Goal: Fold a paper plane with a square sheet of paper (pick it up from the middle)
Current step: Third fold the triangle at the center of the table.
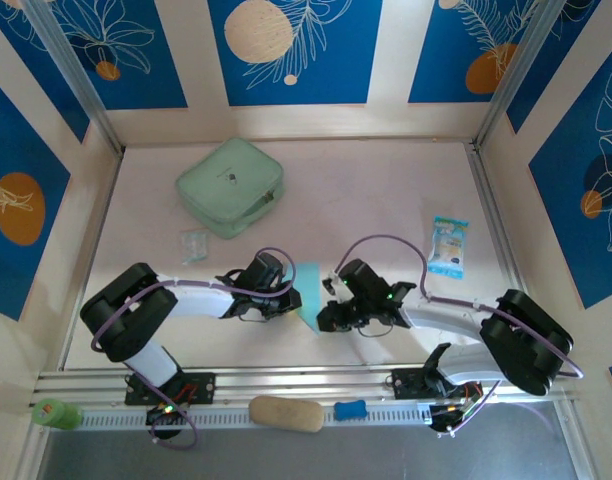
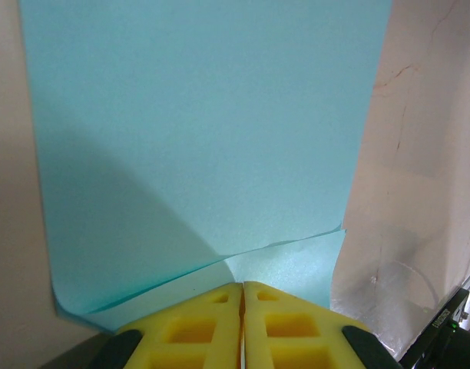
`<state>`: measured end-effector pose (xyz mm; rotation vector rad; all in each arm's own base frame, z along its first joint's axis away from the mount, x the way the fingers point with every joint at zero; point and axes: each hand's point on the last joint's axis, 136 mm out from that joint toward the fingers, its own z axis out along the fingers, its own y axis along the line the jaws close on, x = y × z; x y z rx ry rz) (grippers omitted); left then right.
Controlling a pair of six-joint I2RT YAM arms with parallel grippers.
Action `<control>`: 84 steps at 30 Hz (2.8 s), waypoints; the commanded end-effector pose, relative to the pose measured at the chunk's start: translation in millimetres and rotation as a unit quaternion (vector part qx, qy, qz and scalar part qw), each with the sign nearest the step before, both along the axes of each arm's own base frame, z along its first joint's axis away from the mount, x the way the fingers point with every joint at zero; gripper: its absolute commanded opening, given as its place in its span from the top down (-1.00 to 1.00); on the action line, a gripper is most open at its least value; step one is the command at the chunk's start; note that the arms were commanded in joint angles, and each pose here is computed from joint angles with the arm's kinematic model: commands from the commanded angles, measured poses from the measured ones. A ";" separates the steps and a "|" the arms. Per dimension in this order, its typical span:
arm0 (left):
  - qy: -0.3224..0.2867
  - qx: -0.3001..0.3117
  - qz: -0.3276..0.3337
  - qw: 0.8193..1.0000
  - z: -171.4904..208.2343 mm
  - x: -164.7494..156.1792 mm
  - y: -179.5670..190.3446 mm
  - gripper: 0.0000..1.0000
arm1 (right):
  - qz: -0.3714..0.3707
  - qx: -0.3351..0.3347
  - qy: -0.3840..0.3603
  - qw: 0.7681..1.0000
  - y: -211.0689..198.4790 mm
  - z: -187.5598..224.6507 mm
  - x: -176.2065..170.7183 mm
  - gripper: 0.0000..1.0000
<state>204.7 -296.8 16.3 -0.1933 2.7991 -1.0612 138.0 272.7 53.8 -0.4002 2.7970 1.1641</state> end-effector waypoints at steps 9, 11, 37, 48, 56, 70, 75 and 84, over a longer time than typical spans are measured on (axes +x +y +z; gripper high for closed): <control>0.019 0.050 0.012 0.999 -24.6 -8.0 20.6 0.83 | 0.017 -0.030 0.030 0.999 20.7 -30.3 15.6 0.85; 0.017 0.051 0.014 0.998 -24.5 -7.5 21.7 0.83 | 0.014 -0.045 0.043 0.998 11.6 -40.1 8.8 0.85; 0.016 0.050 0.015 0.998 -24.7 -6.3 20.7 0.82 | 0.009 -0.027 0.041 0.999 22.3 -28.1 12.3 0.89; -0.040 -0.002 -0.032 0.999 23.2 11.7 -9.3 0.69 | -0.038 -0.080 0.074 0.993 -18.4 -62.5 -0.6 0.96; -0.004 -0.040 -0.039 0.998 19.3 -8.0 -24.2 0.83 | -0.042 -0.082 0.071 0.993 -17.5 -63.0 2.6 0.96; 0.028 0.045 0.026 0.998 -32.2 -2.7 24.3 0.89 | -0.046 -0.090 0.079 0.992 -22.4 -68.7 0.9 0.98; 0.024 0.041 0.032 0.998 -30.9 4.2 32.0 0.87 | -0.047 -0.091 0.078 0.992 -22.8 -68.4 1.1 0.98; 0.016 0.042 0.040 0.998 -25.1 15.9 45.8 0.85 | -0.046 -0.090 0.079 0.992 -22.4 -68.2 0.8 0.99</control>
